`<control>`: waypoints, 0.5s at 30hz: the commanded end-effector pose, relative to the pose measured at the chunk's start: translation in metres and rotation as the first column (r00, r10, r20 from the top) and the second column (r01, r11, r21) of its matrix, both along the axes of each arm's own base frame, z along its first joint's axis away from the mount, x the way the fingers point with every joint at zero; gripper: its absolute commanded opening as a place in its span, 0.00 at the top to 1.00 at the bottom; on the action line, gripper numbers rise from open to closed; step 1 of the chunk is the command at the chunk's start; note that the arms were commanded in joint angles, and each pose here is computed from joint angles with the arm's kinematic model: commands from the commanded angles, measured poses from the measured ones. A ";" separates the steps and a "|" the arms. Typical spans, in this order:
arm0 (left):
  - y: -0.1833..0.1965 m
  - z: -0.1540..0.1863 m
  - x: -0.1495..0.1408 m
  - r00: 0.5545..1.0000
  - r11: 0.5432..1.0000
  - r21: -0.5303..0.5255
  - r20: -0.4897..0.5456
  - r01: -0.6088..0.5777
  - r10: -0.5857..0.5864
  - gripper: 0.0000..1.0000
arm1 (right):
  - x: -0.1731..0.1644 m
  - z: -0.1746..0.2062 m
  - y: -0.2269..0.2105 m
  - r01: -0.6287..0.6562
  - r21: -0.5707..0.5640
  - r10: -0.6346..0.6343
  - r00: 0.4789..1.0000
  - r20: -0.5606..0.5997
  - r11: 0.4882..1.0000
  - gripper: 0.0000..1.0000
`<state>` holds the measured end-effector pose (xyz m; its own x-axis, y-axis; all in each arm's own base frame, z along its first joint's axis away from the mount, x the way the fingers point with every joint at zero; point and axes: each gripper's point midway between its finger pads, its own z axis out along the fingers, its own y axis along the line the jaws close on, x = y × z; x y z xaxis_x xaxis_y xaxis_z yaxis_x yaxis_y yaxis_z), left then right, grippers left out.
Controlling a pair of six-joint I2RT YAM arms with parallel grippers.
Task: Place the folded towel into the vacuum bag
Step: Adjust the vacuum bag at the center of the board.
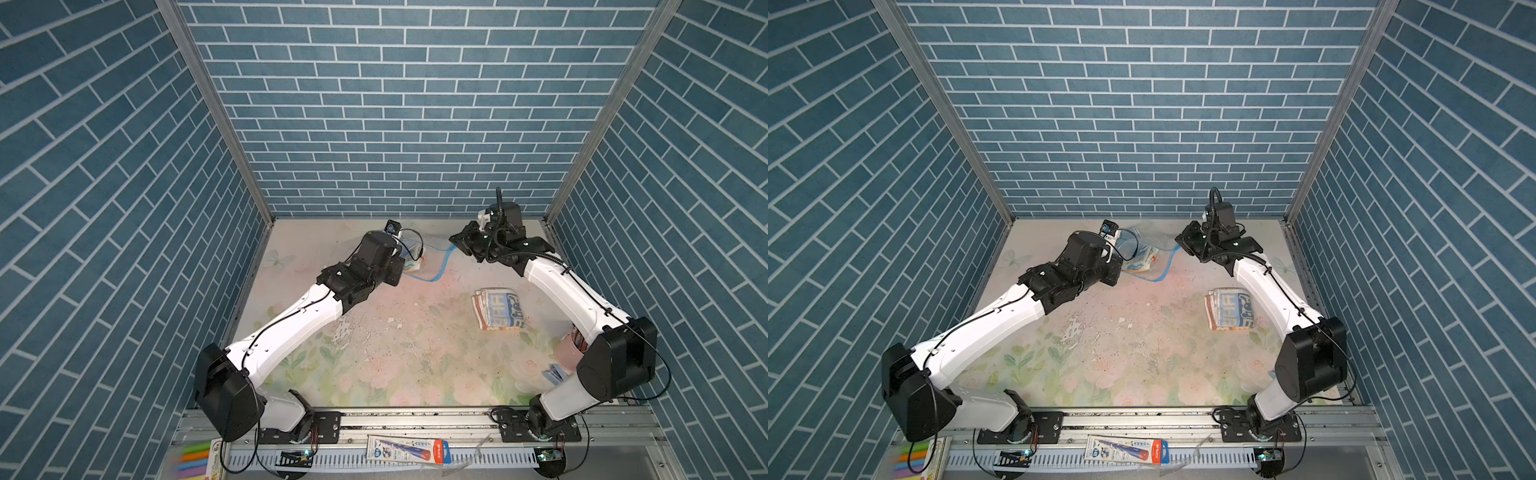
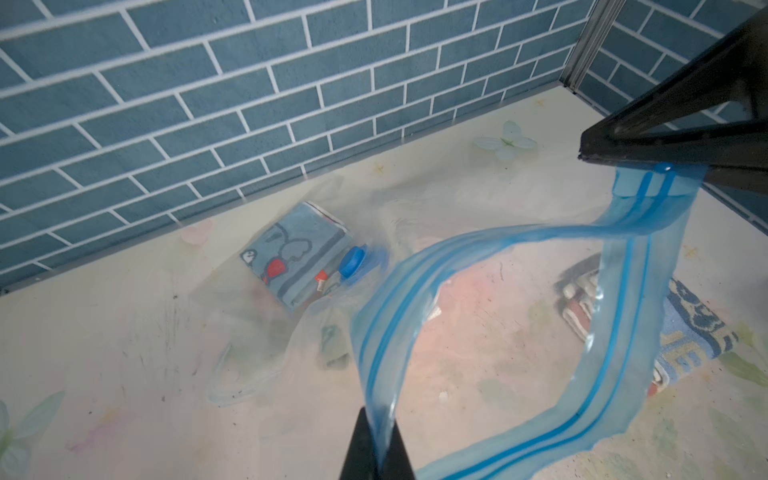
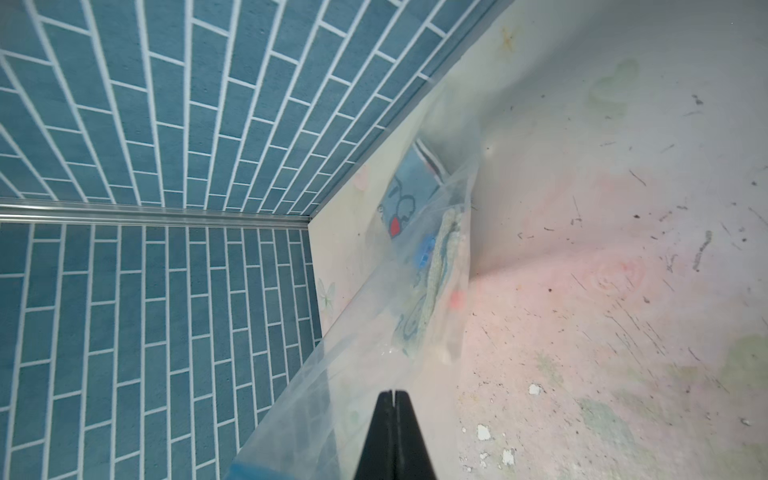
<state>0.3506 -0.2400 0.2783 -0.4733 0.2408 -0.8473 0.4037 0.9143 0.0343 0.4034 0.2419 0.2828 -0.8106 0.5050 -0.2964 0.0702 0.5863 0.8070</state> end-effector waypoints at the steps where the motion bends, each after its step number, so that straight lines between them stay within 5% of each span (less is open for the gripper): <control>1: 0.011 0.048 0.001 0.991 1.000 0.003 0.130 -0.014 0.014 1.00 | 0.002 0.024 0.002 -0.047 -0.033 0.048 0.998 0.048 0.998 1.00; 8: 0.031 0.095 0.003 0.962 0.997 0.028 0.266 -0.071 0.061 1.00 | 0.015 0.076 0.014 -0.101 -0.023 0.103 0.985 0.135 0.995 1.00; 15: 0.038 0.107 0.007 0.949 0.995 0.019 0.302 -0.099 0.089 1.00 | 0.021 0.091 0.024 -0.142 -0.007 0.141 0.978 0.155 0.990 1.00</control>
